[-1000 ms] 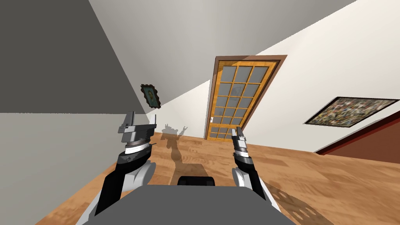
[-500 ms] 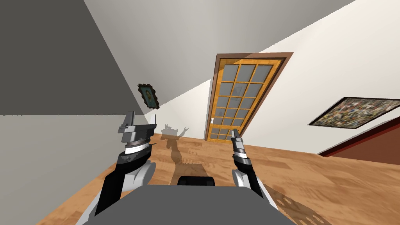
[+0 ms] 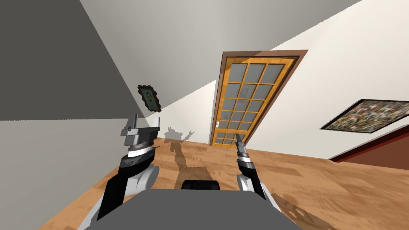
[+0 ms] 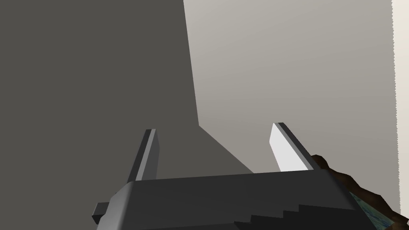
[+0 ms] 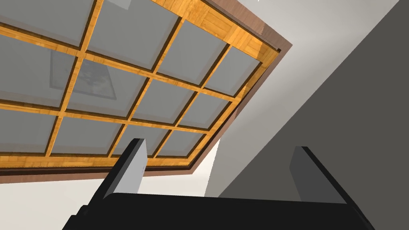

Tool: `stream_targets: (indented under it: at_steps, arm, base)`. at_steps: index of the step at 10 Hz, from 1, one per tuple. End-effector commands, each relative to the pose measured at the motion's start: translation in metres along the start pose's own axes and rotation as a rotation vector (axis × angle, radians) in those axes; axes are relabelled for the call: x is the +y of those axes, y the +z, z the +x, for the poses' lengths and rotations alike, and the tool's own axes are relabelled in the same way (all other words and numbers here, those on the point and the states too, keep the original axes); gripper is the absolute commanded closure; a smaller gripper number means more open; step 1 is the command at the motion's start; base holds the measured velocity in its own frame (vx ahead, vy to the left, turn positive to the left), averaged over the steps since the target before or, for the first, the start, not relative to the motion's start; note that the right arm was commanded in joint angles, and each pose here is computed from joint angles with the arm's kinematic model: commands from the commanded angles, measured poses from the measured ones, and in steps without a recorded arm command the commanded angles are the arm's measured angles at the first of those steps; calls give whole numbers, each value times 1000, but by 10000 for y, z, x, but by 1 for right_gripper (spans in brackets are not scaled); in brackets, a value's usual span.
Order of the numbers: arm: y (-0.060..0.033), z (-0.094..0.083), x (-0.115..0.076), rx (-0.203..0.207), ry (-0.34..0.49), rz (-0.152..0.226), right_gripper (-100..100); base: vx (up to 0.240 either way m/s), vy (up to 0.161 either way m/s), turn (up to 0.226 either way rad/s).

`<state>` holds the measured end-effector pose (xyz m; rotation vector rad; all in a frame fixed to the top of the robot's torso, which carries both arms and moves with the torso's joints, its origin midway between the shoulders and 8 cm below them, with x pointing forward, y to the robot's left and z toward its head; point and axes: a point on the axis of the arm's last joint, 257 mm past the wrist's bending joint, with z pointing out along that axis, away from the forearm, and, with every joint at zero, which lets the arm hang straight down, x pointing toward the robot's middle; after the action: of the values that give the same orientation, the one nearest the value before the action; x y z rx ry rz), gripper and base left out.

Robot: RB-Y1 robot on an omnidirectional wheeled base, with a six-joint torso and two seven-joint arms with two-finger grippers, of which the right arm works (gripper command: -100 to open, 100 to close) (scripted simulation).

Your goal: Pull the door open

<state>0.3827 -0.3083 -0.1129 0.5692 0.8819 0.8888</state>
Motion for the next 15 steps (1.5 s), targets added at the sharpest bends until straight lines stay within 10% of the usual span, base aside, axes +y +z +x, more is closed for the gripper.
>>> stream_targets:
  at_steps: [1, 15]
  arm:
    - [-55, 27, -115, 12, -44, 17, -100]
    - [-520, 325, -955, 143, -402, 148, -100]
  base:
    - [105, 14, -3]
    - [99, 10, -4]
